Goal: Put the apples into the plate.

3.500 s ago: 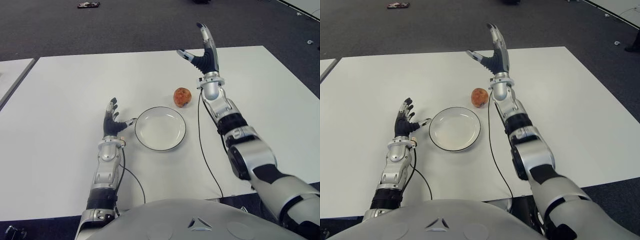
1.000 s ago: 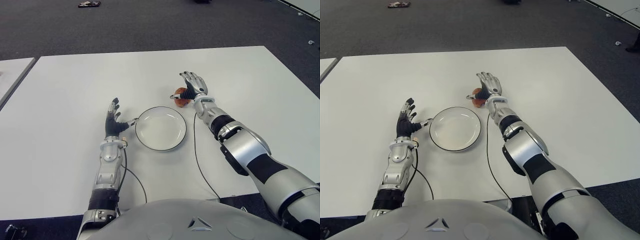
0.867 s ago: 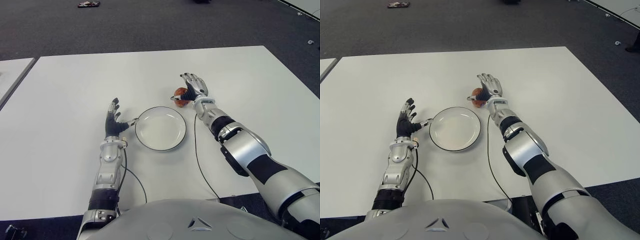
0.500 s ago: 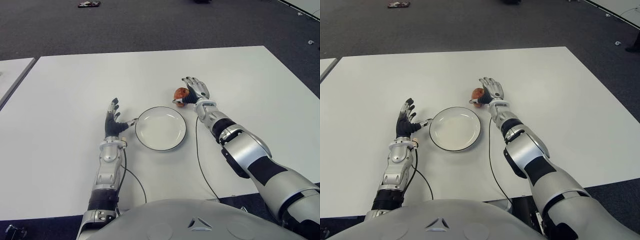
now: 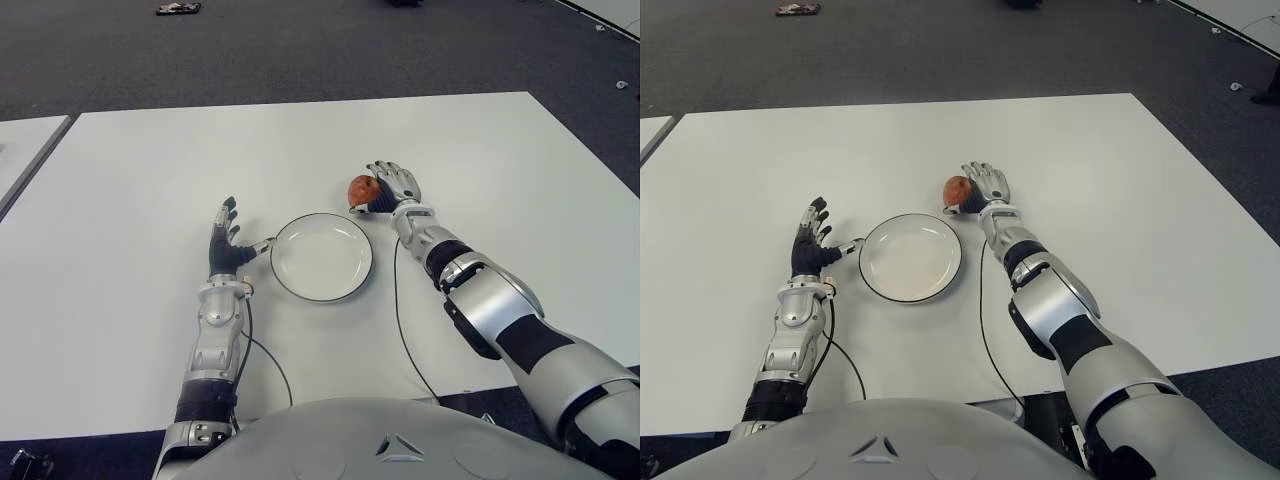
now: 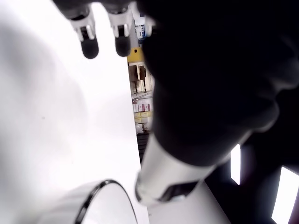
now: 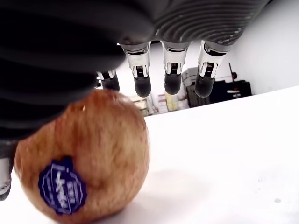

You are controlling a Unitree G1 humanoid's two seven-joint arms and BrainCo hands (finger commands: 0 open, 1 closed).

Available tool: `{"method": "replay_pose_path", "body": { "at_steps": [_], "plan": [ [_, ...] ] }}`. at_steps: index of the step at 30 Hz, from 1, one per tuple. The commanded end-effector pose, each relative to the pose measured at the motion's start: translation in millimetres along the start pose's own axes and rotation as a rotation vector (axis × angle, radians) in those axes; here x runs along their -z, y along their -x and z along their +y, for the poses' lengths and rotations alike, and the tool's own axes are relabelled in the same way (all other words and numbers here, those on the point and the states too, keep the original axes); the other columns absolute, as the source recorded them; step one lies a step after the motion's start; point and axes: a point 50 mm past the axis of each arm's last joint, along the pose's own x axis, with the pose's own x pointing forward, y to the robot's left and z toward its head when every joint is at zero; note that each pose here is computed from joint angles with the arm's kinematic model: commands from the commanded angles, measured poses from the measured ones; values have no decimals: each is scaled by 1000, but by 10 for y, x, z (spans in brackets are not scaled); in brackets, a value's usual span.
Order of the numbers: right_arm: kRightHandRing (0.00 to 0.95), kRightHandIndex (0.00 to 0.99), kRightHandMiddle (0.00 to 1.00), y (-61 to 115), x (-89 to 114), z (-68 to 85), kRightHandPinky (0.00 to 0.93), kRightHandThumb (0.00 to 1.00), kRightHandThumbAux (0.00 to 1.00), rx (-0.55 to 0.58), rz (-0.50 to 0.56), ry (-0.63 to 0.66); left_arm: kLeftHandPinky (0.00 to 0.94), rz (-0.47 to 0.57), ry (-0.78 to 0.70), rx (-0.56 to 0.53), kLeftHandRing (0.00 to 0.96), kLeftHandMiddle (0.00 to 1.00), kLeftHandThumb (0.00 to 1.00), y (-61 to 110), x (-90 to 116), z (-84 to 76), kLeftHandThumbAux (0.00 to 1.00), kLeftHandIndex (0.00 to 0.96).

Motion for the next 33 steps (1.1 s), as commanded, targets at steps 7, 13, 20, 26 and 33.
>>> {"method": "replay_pose_path", "body": {
  "at_steps": [7, 13, 20, 26, 33],
  "plan": [
    [0, 0, 0, 65, -13, 138, 0, 2, 490, -50, -20, 45, 25, 8, -9, -2, 0, 0, 0, 0, 11, -1, 339, 0],
    [0, 0, 0, 65, -46, 149, 0, 4, 488, -56, -32, 48, 28, 9, -9, -4, 0, 0, 0, -6, 10, -13, 342, 0],
    [0, 0, 0, 58, -109, 152, 0, 5, 490, -59, -53, 49, 27, 12, -2, -3, 0, 0, 0, -20, 18, -22, 342, 0],
    [0, 0, 0, 58, -126, 155, 0, 5, 489, -61, -63, 59, 25, 15, 1, -4, 0, 0, 0, -34, 28, -29, 342, 0],
    [0, 0, 0, 54, -161, 155, 0, 8, 493, -61, -76, 68, 26, 15, 3, -8, 0, 0, 0, -43, 30, -48, 340, 0]
  ]
}}
